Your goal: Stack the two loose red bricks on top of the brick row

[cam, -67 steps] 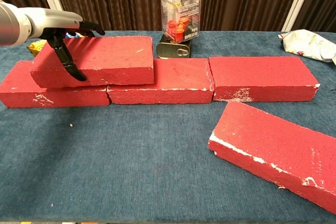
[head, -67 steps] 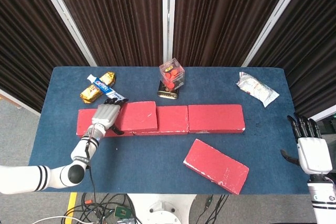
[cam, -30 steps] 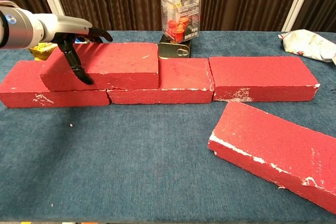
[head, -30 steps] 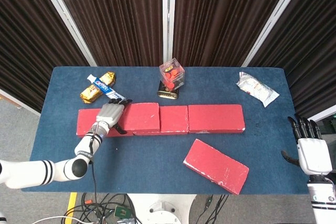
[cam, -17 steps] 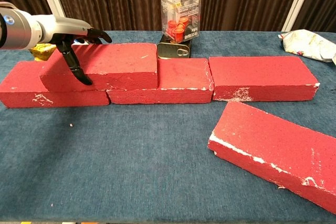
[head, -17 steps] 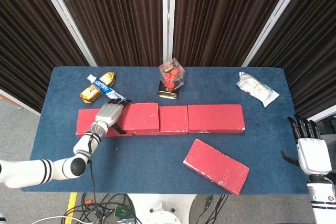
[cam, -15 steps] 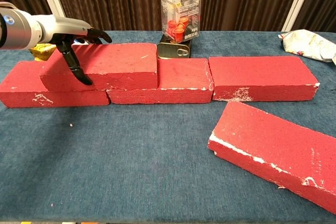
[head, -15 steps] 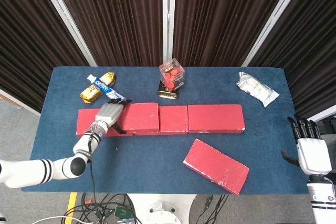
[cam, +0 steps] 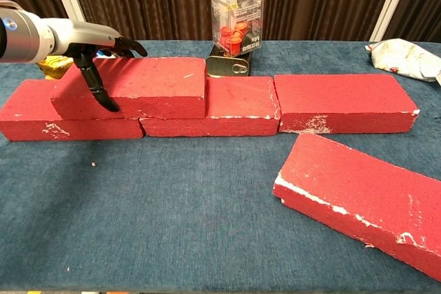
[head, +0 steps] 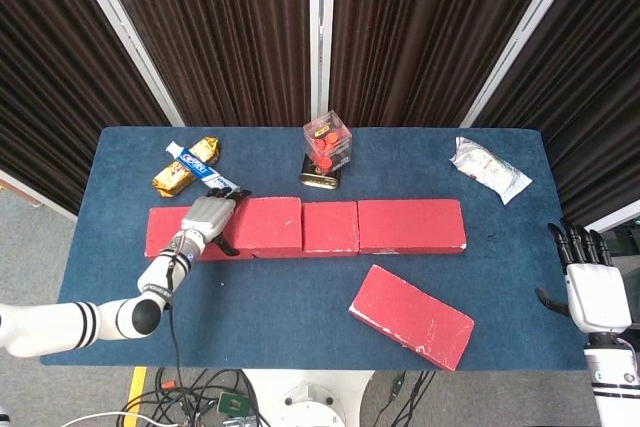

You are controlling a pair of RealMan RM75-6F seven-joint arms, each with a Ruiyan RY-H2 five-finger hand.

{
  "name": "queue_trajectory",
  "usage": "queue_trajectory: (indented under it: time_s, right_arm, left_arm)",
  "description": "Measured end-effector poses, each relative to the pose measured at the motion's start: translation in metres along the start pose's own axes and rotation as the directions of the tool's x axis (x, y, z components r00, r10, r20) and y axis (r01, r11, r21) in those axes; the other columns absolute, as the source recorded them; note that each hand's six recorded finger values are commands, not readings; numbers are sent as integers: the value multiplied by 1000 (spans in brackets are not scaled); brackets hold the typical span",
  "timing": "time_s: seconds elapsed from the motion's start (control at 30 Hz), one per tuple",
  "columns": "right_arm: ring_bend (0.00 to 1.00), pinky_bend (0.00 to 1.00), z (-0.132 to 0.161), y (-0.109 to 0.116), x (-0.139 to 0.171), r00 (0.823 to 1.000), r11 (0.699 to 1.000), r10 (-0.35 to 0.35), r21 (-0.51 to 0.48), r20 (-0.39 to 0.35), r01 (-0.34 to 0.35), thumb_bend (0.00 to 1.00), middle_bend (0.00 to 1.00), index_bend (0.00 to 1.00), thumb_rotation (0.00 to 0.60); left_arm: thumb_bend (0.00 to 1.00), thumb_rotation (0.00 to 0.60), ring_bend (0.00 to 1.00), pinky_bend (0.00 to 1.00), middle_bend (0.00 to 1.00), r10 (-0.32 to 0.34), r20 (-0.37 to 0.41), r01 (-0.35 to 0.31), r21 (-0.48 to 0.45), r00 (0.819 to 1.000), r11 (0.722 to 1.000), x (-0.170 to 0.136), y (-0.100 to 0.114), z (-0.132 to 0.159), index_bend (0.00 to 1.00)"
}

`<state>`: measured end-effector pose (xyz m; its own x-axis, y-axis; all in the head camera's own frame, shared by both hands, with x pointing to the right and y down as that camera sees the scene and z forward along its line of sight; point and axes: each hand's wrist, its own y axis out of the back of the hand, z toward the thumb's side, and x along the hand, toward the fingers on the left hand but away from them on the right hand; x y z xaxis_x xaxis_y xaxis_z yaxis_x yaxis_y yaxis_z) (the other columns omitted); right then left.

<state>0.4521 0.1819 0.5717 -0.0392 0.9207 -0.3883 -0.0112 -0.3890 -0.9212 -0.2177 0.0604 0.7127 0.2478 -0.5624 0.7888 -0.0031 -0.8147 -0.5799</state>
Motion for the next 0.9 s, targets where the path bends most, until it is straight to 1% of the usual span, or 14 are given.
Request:
queue_trajectory:
  time_s: [0.4,0.9]
  right_arm:
    - [0,0,-1,0,0,1000,1000,2,1,4,-2,110,0,0,600]
    - [0,0,-1,-2,0,1000,1000,14,2,4,-14,113,0,0,600]
  left_arm:
    - [0,600,0,0,195,4,-3,-4,-27,1000,1000,2,1,2,0]
    - [0,600,0,0,195,-7,-15,7,-16,1000,1000,3,-2,0,0]
